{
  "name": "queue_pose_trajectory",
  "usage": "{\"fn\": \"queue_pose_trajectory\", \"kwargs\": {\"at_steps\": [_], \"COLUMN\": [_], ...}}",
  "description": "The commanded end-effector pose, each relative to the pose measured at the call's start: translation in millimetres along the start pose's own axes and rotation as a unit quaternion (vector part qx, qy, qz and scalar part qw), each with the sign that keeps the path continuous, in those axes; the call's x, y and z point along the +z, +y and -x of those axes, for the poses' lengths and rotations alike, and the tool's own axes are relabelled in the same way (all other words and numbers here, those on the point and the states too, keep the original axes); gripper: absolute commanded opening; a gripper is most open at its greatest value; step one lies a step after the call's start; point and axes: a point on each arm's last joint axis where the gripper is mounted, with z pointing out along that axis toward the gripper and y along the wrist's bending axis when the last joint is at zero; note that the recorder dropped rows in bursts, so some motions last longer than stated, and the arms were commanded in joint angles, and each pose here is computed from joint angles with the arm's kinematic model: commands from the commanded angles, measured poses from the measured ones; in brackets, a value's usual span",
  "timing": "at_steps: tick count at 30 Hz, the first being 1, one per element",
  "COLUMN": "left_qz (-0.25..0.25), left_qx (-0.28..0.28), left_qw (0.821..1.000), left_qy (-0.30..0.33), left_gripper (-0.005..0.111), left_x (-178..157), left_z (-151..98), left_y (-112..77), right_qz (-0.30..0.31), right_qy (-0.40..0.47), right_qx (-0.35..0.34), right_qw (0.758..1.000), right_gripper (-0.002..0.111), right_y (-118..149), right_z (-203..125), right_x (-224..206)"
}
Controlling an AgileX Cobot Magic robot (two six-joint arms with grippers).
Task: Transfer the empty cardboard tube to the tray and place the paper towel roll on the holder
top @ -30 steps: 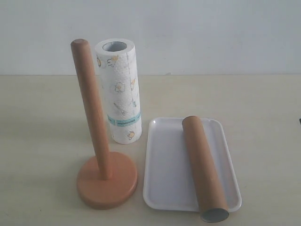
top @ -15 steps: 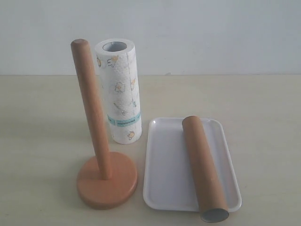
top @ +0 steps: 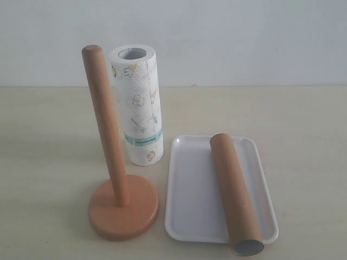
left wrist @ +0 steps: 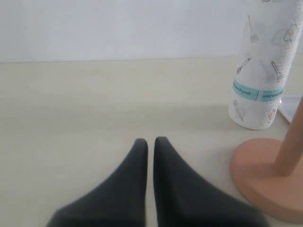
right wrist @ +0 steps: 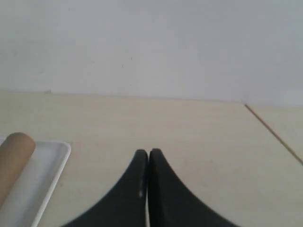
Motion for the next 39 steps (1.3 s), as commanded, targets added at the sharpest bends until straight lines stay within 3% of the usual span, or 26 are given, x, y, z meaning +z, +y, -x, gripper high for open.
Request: {"fn": "queue_pose_trajectory", "kwargs": {"at_steps": [1,10,39], "left_qz": [0.001,0.001,0.001], "left_qx": [-0.005,-0.005,-0.005], "left_qw": [1.000,1.000,1.000], "left_qy": [-0.001,-0.001,-0.001], "left_gripper": [0.004,0.004,0.004], "left_x": [0,0,0], "left_z": [-1,-1,-1], "left_y": [0.2,0.2,0.2], "right_qz": [0.000,-0.005,0.022], "right_qy": [0.014,0.072,0.073], "right_qx": [0.014,0.027,0.021], "right_qw": [1.000,0.997,0.997], "right_gripper": [0.000,0.000,0.000], "right_y": [1,0,5], "right_z": [-11,-22,-22], "right_x": [2,1,1]}}
